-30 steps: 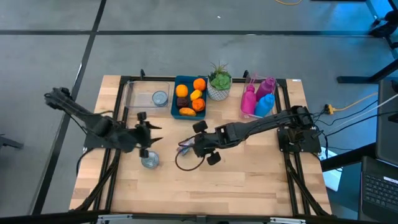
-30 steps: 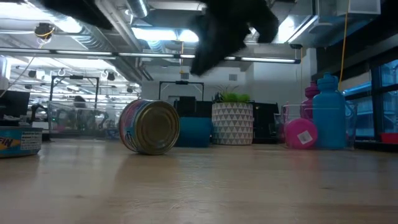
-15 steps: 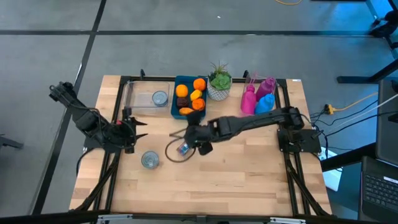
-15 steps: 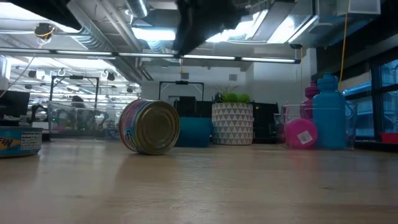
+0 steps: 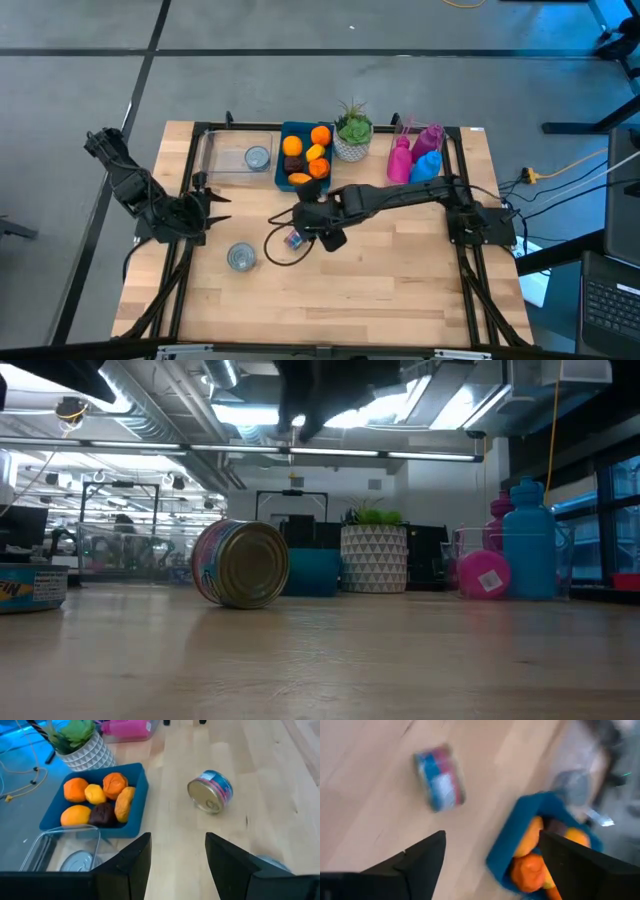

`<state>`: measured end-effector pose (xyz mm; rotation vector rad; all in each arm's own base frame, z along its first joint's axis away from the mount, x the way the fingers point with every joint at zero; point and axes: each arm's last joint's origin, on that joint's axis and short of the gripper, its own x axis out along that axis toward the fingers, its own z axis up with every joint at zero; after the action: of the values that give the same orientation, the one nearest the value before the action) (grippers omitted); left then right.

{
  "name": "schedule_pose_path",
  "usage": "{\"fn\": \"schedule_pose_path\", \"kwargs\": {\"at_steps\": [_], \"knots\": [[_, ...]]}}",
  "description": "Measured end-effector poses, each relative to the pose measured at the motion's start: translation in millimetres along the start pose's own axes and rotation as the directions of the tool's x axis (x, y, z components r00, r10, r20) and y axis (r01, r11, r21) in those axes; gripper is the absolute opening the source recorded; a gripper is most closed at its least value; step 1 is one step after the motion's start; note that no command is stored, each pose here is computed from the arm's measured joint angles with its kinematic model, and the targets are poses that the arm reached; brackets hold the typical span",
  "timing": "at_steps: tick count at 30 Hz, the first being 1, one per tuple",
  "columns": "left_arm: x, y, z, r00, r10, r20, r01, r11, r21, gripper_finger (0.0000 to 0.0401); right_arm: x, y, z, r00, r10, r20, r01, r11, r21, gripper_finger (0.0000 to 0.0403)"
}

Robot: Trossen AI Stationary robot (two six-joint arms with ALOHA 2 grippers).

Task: Pick & Place Food Item
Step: Stack the blue and pink tuna can on top of the blue tuna can into the left transparent bin

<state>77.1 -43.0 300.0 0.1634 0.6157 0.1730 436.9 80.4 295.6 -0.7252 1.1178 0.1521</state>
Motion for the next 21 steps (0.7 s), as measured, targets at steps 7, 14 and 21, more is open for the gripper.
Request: {"fn": "schedule_pose_path", "kwargs": {"at_steps": [7, 14, 21], "knots": [[-1.0, 7.8, -11.7, 1.0, 0.031, -0.003, -0.031, 0.999, -0.029, 0.018, 26.4, -4.4, 14.8, 0.991, 0.107, -0.076, -0.113, 0.991, -0.076, 0.0288], [-4.8, 12.8, -13.4, 1.0, 0.022, 0.019, -0.021, 0.998, -0.052, 0.018, 40.2, 0.3, 16.4, 0.981, 0.187, -0.057, -0.192, 0.977, -0.097, 0.0288], [-7.4, 16.5, -14.8, 0.999, 0.022, 0.037, -0.02, 0.998, -0.066, 0.018, 49.3, 3.9, 18.5, 0.971, 0.238, -0.039, -0.241, 0.966, -0.09, 0.0288]]}}
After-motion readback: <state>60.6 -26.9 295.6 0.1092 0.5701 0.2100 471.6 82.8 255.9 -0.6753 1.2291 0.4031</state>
